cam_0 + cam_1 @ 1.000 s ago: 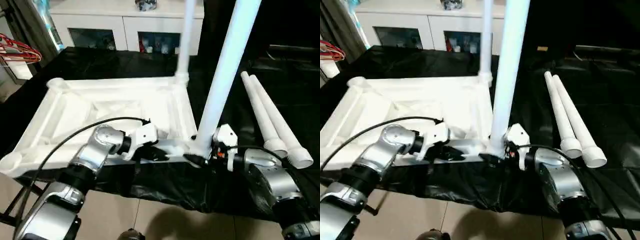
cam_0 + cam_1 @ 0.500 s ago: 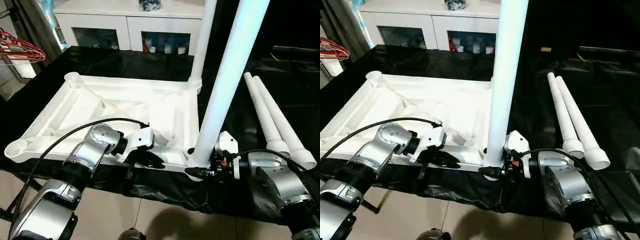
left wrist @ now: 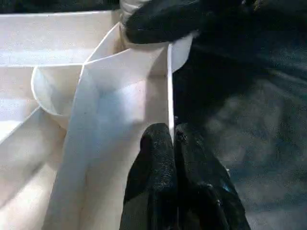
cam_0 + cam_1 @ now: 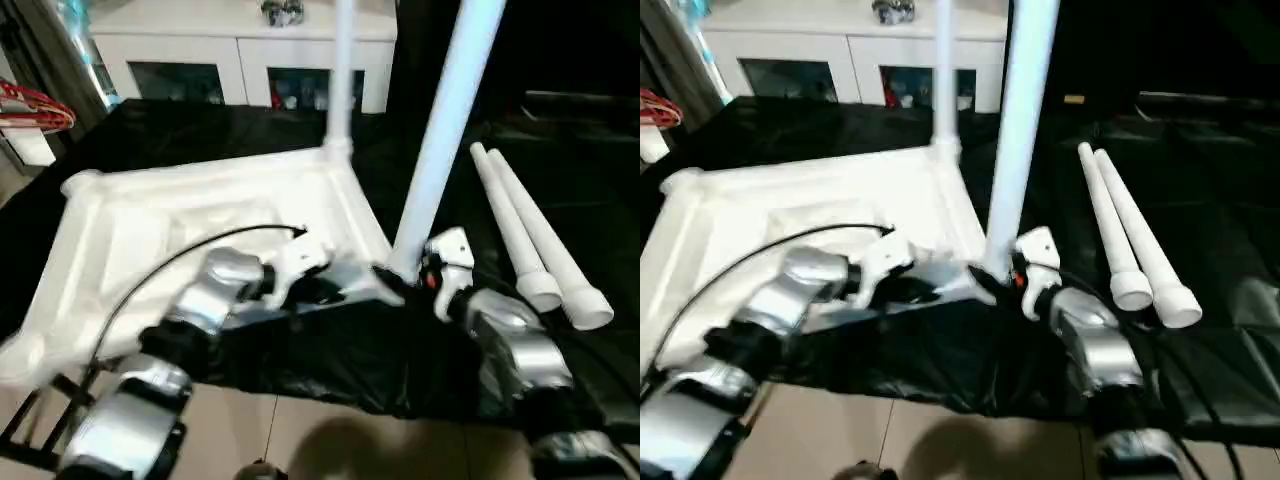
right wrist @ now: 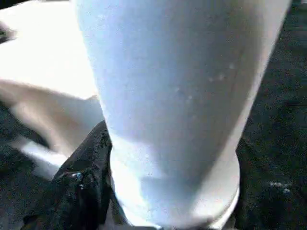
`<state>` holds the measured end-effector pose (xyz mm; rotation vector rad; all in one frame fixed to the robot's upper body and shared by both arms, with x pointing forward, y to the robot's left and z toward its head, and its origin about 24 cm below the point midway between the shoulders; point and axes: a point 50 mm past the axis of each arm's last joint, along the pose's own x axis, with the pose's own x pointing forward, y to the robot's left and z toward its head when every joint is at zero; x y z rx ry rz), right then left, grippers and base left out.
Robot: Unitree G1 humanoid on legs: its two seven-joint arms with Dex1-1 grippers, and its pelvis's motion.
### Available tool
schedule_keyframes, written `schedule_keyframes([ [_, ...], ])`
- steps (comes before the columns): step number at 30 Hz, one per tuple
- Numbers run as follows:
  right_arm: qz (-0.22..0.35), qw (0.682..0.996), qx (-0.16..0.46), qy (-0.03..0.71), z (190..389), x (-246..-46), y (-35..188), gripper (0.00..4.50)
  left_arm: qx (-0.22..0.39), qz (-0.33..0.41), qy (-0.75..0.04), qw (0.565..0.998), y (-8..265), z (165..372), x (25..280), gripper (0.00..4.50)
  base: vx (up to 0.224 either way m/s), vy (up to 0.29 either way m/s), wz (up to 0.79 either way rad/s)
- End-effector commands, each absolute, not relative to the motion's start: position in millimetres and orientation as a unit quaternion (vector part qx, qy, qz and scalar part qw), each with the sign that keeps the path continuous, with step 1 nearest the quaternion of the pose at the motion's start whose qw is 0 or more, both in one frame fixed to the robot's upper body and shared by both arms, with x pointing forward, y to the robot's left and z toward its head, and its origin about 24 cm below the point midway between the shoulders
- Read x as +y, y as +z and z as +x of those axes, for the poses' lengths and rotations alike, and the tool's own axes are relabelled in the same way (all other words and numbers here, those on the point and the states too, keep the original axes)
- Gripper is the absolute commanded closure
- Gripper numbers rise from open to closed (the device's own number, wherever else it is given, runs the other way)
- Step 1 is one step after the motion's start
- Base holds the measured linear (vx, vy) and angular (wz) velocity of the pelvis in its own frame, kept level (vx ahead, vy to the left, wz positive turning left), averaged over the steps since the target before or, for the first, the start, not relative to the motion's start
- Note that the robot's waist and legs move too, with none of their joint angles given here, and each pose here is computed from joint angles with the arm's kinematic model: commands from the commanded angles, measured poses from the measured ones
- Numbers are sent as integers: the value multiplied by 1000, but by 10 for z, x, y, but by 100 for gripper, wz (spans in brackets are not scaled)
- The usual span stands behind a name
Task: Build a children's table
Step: Rotate leg to tighten
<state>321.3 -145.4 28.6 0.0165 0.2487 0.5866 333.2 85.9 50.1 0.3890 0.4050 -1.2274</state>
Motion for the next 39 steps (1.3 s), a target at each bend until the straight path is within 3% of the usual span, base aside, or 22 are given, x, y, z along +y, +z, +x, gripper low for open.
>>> schedule_keyframes([
  [1, 32, 940, 161, 300, 3160, -1159, 107, 175, 161, 183, -569, 785, 590, 3351, 599, 450, 0, 0, 0],
  [5, -22, 944, 157, 289, 3181, -988, 57, 175, 146, 181, -561, 794, 579, 3307, 406, 450, 0, 0, 0],
  [7, -26, 943, 156, 292, 3177, -957, 38, 119, 138, 177, -558, 799, 593, 3298, 365, 450, 0, 0, 0],
  [9, 13, 944, 147, 296, 3181, -967, 73, 96, 136, 174, -564, 796, 601, 3281, 368, 450, 0, 0, 0],
  [17, -4, 923, 126, 365, 3137, -1126, 165, 77, 130, 157, -594, 778, 631, 3250, 513, 450, 0, 0, 0],
  [19, -16, 889, 110, 445, 3026, -1212, 244, 77, 137, 154, -620, 757, 625, 3214, 622, 450, 0, 0, 0],
  [23, -30, 860, 112, 497, 2941, -1279, 287, 77, 142, 162, -640, 737, 615, 3193, 709, 450, 0, 0, 0],
  [25, -49, 823, 123, 552, 2848, -1353, 334, 77, 155, 175, -658, 716, 609, 3186, 824, 450, 0, 0, 0],
  [31, -68, 781, 131, 606, 2747, -1413, 390, 77, 162, 181, -680, 692, 632, 3169, 924, 450, 0, 0, 0],
  [39, -69, 728, 158, 664, 2600, -1428, 418, 149, 180, 195, -713, 649, 626, 3120, 1059, 450, 0, 0, 0],
])
